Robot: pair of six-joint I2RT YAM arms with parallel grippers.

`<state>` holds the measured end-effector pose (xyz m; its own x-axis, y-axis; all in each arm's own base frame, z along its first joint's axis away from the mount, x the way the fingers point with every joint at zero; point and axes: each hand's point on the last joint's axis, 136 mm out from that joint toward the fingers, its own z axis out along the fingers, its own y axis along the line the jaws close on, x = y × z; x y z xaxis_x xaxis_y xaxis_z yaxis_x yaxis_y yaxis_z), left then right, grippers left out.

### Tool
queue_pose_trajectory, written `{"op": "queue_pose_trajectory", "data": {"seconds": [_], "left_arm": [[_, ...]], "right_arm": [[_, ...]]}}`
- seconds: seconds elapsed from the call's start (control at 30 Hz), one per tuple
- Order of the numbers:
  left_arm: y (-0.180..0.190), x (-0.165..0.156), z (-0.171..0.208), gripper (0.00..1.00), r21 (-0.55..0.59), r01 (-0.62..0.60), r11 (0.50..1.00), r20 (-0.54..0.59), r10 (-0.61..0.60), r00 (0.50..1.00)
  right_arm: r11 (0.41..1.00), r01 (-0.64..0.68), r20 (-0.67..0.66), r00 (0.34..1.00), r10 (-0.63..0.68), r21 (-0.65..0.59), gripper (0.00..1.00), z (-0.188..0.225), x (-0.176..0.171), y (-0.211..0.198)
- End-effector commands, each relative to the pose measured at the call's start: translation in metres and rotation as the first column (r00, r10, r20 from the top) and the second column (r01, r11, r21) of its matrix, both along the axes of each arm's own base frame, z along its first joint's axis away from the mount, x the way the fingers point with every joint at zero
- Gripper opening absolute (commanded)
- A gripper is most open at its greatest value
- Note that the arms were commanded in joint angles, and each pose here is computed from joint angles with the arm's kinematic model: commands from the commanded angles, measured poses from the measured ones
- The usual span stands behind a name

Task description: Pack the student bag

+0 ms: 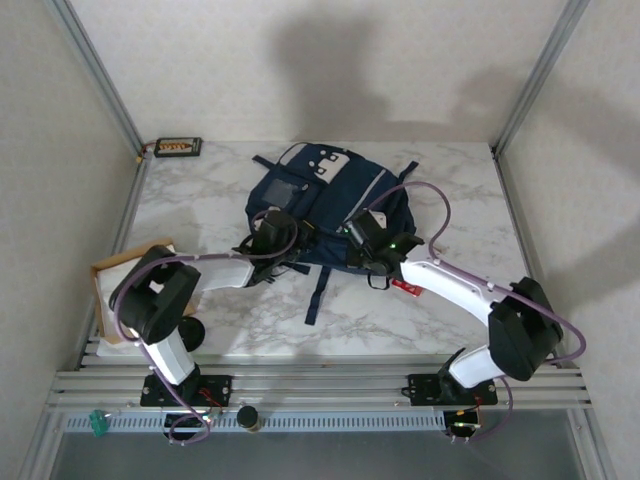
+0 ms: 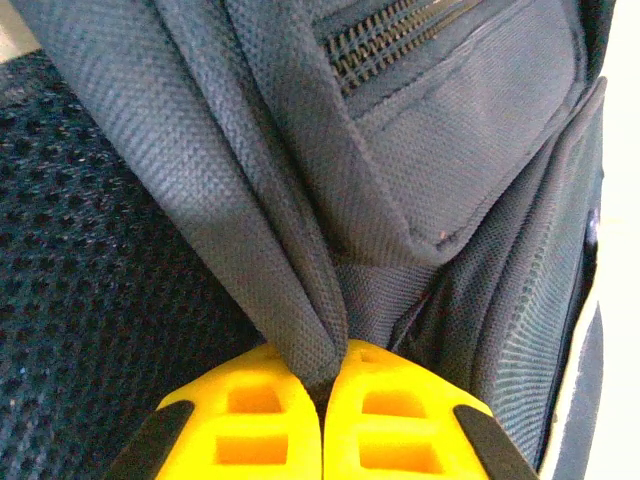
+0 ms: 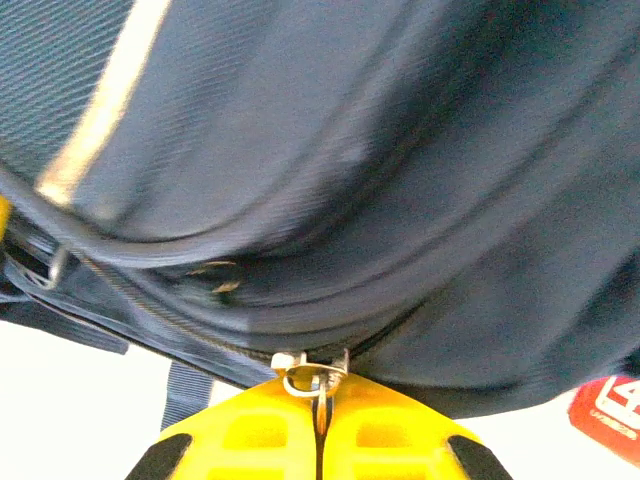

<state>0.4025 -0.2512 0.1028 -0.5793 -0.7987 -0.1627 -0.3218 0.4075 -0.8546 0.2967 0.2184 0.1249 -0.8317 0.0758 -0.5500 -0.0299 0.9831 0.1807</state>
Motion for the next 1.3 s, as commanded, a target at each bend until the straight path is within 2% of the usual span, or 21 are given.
{"op": "queue_pose_trajectory", "data": {"seconds": [0.0, 0.17, 0.27, 0.3, 0.33, 0.37, 0.4, 0.47, 0.57, 0.73, 0.87, 0.97, 1.1, 1.27], "left_arm": [[0.094, 0.028, -0.002, 0.0, 0.253, -0.183, 0.95, 0.048, 0.177, 0.983], [0.148, 0.05, 0.003, 0.0, 0.397, -0.174, 0.901, 0.03, 0.177, 0.984], [0.143, 0.056, 0.025, 0.0, 0.368, -0.14, 0.919, 0.084, 0.117, 0.99], [0.135, 0.056, 0.031, 0.0, 0.349, -0.108, 0.931, 0.089, 0.082, 0.993], [0.126, 0.055, 0.035, 0.12, 0.326, -0.074, 0.943, 0.091, 0.046, 0.995], [0.117, 0.05, 0.039, 0.29, 0.295, -0.043, 0.955, 0.092, 0.016, 0.996], [0.107, 0.042, 0.043, 0.38, 0.257, -0.016, 0.966, 0.095, -0.009, 0.995], [0.093, 0.023, 0.045, 0.48, 0.194, 0.006, 0.981, 0.092, -0.024, 0.995], [0.065, -0.014, 0.045, 0.53, 0.075, 0.009, 0.997, 0.075, -0.015, 0.997], [0.012, -0.054, 0.038, 0.54, -0.128, 0.024, 0.992, 0.021, -0.022, 1.0], [-0.017, -0.066, 0.027, 0.53, -0.228, 0.0, 0.974, -0.035, -0.008, 0.999], [-0.037, -0.061, 0.018, 0.52, -0.242, -0.009, 0.97, -0.071, -0.009, 0.997], [-0.045, -0.047, 0.029, 0.47, -0.289, -0.032, 0.957, -0.033, 0.023, 0.999], [-0.033, -0.042, 0.031, 0.45, -0.257, -0.112, 0.96, -0.059, 0.1, 0.993]], "right_arm": [[0.995, 0.039, -0.038, 0.998, -0.043, -0.095, 0.0, -0.007, -0.01, -0.041], [0.998, -0.002, -0.026, 1.0, 0.001, -0.058, 0.0, 0.001, -0.003, -0.035], [0.997, -0.072, -0.037, 0.997, 0.071, -0.026, 0.0, 0.0, 0.002, -0.013], [0.992, -0.125, -0.031, 0.992, 0.125, -0.018, 0.0, 0.001, -0.002, 0.005], [0.99, -0.144, -0.026, 0.989, 0.143, -0.013, 0.0, 0.002, -0.002, 0.014], [0.989, -0.149, -0.024, 0.989, 0.149, -0.007, 0.0, 0.002, -0.001, 0.021], [0.988, -0.152, -0.025, 0.988, 0.152, 0.009, 0.0, 0.001, 0.0, 0.027], [0.986, -0.156, -0.023, 0.987, 0.158, 0.05, 0.0, 0.001, 0.002, 0.037], [0.986, -0.155, -0.029, 0.987, 0.158, 0.064, 0.0, -0.004, 0.003, 0.041], [0.984, -0.168, -0.028, 0.985, 0.17, 0.057, 0.0, -0.009, 0.002, 0.041], [0.983, -0.175, -0.02, 0.984, 0.176, 0.06, 0.0, -0.011, 0.001, 0.04], [0.981, -0.181, -0.014, 0.983, 0.183, 0.067, 0.0, -0.012, 0.003, 0.043], [0.977, -0.192, -0.017, 0.981, 0.194, 0.088, 0.0, -0.016, 0.002, 0.048], [0.976, -0.196, -0.017, 0.98, 0.198, 0.095, 0.0, -0.02, 0.003, 0.051]]}}
